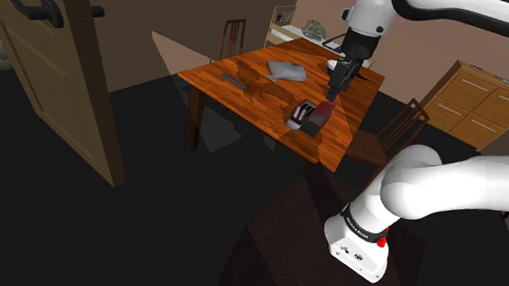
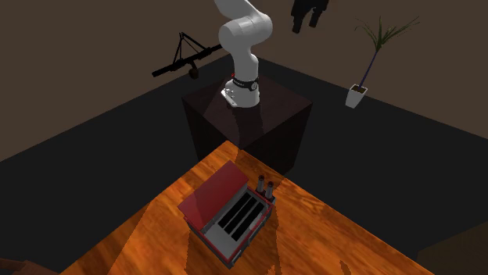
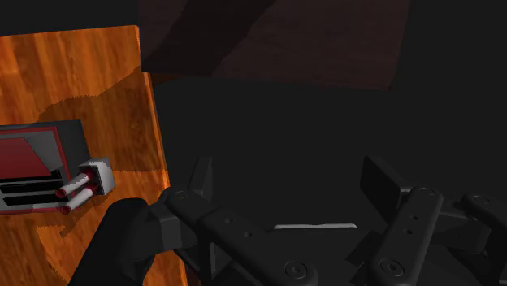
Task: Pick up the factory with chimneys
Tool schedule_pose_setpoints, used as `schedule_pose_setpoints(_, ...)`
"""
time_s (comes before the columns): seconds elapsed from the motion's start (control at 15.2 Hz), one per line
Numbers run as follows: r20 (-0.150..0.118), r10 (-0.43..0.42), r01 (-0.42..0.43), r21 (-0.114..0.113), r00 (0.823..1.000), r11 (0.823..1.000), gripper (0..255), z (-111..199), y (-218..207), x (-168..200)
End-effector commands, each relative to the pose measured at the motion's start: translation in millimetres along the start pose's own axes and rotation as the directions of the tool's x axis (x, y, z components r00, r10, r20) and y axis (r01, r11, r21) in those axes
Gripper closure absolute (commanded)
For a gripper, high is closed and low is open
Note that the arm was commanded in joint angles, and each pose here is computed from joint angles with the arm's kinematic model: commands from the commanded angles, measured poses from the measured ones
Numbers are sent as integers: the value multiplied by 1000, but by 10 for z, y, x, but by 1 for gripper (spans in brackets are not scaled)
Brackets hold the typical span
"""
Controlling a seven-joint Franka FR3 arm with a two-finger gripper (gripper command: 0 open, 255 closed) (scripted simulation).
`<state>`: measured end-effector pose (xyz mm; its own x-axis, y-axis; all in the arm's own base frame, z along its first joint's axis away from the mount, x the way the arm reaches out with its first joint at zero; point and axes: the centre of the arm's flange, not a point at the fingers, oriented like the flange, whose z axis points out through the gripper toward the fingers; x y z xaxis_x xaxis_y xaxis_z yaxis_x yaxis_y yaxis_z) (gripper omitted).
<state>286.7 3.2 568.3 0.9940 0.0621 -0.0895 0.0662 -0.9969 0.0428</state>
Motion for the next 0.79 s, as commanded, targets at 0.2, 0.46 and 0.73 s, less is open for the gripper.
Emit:
schedule_pose_setpoints(0.2, -12, -7, 7, 2, 1000, 1000, 0, 230, 295, 119)
schedule_pose_setpoints(0.46, -29, -17, 17, 5, 999, 1000, 0, 535, 685, 286)
schedule_pose_setpoints(0.73, -45, -27, 27, 7, 999, 1000, 0, 839, 1074, 461)
